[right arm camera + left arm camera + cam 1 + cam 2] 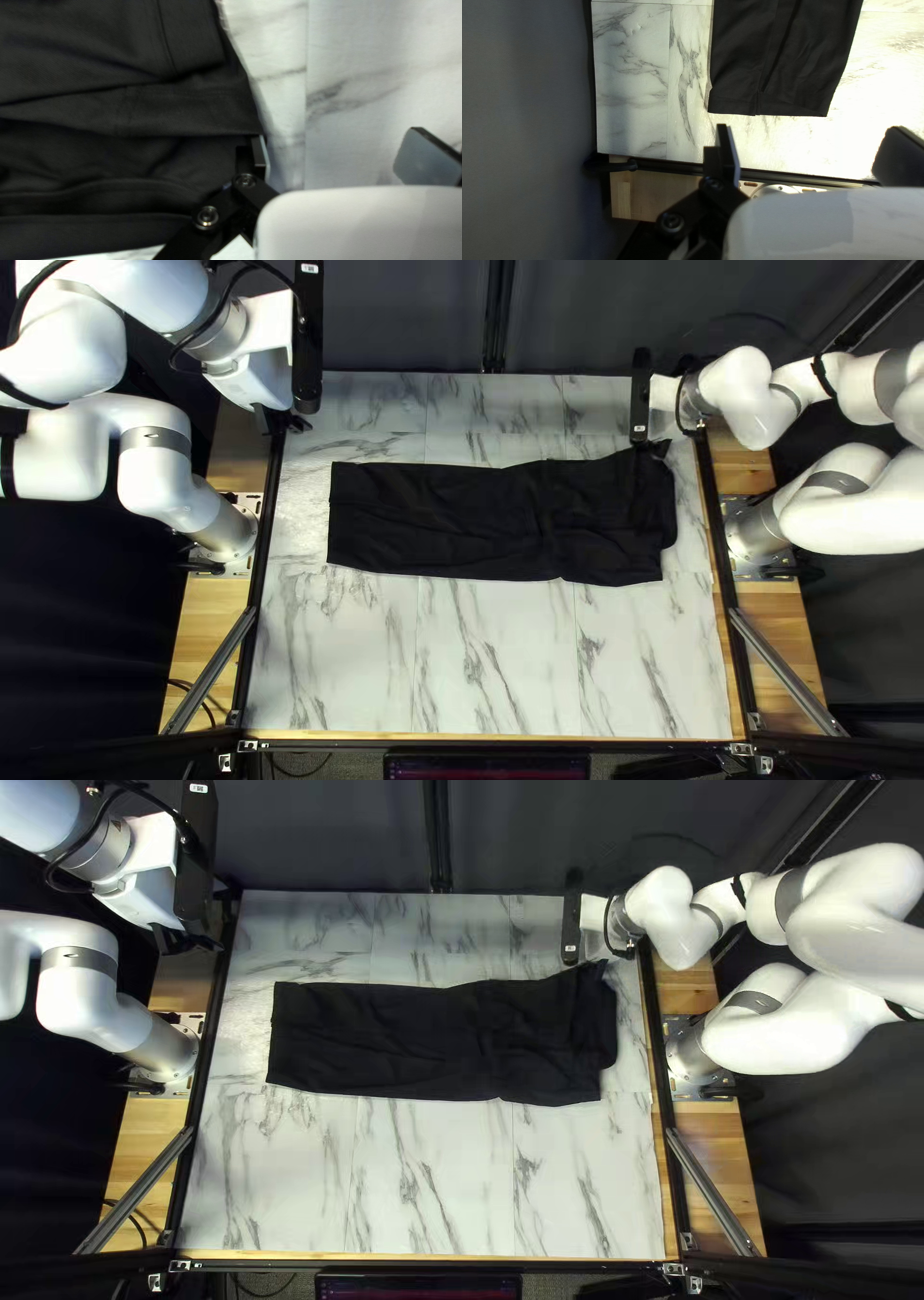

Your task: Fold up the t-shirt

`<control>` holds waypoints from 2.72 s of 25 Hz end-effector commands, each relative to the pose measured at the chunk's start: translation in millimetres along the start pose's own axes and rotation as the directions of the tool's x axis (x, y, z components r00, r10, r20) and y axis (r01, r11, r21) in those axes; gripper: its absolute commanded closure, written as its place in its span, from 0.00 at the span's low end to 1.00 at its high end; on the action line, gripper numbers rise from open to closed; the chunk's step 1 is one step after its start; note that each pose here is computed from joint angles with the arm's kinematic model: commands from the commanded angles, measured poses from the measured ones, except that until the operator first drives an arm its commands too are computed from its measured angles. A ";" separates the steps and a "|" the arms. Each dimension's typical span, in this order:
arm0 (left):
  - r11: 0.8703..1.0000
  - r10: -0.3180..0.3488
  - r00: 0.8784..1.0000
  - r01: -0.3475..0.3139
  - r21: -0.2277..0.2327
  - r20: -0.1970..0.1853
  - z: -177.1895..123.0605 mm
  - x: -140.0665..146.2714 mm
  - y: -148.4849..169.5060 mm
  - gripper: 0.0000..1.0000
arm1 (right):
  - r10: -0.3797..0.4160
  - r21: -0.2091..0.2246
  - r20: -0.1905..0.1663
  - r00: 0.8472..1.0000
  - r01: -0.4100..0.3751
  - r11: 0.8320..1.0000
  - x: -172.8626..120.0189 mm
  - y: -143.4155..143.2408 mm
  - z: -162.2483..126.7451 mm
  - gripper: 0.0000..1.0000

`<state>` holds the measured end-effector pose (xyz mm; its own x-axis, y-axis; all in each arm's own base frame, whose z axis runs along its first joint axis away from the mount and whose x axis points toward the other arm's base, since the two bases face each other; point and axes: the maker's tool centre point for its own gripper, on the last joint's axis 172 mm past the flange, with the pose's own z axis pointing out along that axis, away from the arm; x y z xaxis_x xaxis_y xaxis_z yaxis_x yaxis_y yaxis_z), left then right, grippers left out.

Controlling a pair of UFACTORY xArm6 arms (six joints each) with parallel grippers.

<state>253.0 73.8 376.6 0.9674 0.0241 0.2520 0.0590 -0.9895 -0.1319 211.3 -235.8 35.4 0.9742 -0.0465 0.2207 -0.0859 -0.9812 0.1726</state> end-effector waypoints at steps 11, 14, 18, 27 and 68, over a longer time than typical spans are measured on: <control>1.000 0.000 1.000 0.000 0.000 0.000 0.0 0.0 0.0 0.00 | -0.006 -0.054 -0.021 1.000 0.005 0.999 27.7 -51.9 -50.1 0.00; 1.000 0.000 1.000 0.000 0.000 0.000 0.0 0.0 0.0 0.00 | -0.027 -0.069 -0.036 0.999 0.025 0.997 42.9 -74.7 -54.1 0.00; 1.000 0.000 1.000 0.000 0.000 0.000 0.0 0.0 0.0 0.00 | -0.057 -0.074 -0.060 0.997 0.053 0.996 61.3 -109.8 -59.8 0.00; 1.000 0.000 1.000 0.000 0.000 0.000 0.0 0.0 0.0 0.00 | -0.117 -0.068 -0.108 0.987 0.110 0.992 87.4 -177.6 -91.8 0.00; 1.000 0.000 1.000 0.000 0.000 0.000 0.0 0.0 0.0 0.00 | -0.128 0.038 -0.171 0.977 0.137 0.990 67.9 -213.6 -234.1 0.00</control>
<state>253.0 73.8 376.6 0.9674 0.0241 0.2520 0.0590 -0.9895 -0.1319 247.2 14.5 238.1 0.9267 0.1138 0.3582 0.0573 -0.9847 0.1645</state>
